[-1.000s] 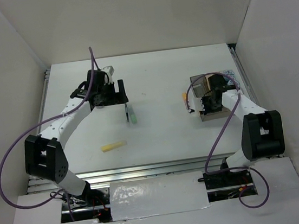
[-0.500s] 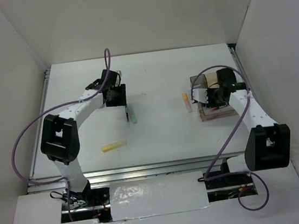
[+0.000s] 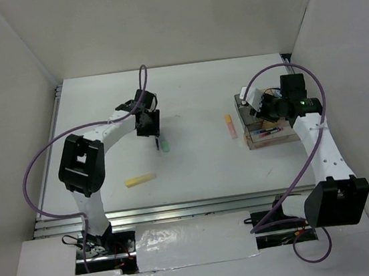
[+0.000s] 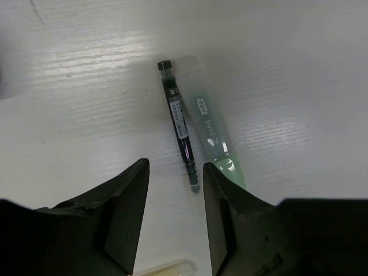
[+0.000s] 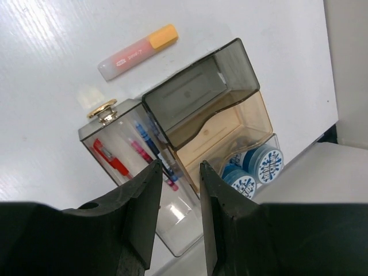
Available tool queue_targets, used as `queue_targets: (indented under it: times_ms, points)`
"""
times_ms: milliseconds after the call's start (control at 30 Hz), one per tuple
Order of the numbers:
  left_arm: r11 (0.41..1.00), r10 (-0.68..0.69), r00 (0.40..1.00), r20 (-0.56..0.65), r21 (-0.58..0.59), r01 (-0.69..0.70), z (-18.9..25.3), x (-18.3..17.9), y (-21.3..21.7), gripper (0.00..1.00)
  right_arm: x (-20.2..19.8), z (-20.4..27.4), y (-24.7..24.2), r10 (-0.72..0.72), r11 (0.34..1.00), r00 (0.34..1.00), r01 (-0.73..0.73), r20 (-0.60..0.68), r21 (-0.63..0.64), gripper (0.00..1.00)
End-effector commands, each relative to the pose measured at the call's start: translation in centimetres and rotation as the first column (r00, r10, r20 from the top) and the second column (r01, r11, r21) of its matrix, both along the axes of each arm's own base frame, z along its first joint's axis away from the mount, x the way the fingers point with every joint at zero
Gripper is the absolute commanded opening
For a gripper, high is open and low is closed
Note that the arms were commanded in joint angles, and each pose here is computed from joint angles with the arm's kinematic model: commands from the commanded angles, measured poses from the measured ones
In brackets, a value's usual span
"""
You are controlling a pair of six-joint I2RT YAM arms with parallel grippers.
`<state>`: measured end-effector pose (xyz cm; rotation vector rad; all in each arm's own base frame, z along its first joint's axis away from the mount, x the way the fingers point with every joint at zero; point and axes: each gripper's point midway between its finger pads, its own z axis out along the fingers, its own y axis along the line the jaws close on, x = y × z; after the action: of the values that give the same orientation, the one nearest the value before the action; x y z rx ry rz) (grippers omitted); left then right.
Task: Sort the stationery into containers
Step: Pick up the pen from the center of the board.
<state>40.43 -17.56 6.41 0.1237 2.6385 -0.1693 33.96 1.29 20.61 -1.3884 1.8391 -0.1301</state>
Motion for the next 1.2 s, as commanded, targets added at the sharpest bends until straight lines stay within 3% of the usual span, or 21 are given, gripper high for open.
queue_targets:
  times_ms: [0,233,500,900,1167]
  points:
    - [1.0,-0.008,1.0,-0.024,0.013,0.008,-1.0,0.0,-0.7,0.54,-1.0,1.8,0.4,-0.015,0.998,1.0,0.015,0.008,0.055,0.39]
    - [0.999,0.0,0.999,-0.036,0.033,0.002,-1.9,0.6,-0.8,0.56,-1.9,1.2,0.0,-0.022,0.998,1.0,0.022,-0.007,0.052,0.4]
    - [1.0,0.001,1.0,0.008,-0.01,-0.001,0.5,2.6,-1.8,0.55,-2.3,0.4,0.1,-0.015,0.999,1.0,0.016,-0.021,0.048,0.4]
    - [0.996,0.08,0.997,-0.01,0.048,-0.08,-1.1,3.9,0.8,0.53,-2.6,-0.2,0.2,-0.014,0.999,0.999,0.015,-0.031,0.041,0.4]
    - [0.995,0.094,0.996,0.006,-0.037,-0.094,-0.8,6.0,0.6,0.51,-3.2,-1.2,0.5,-0.006,1.0,0.999,0.008,-0.053,0.03,0.4]
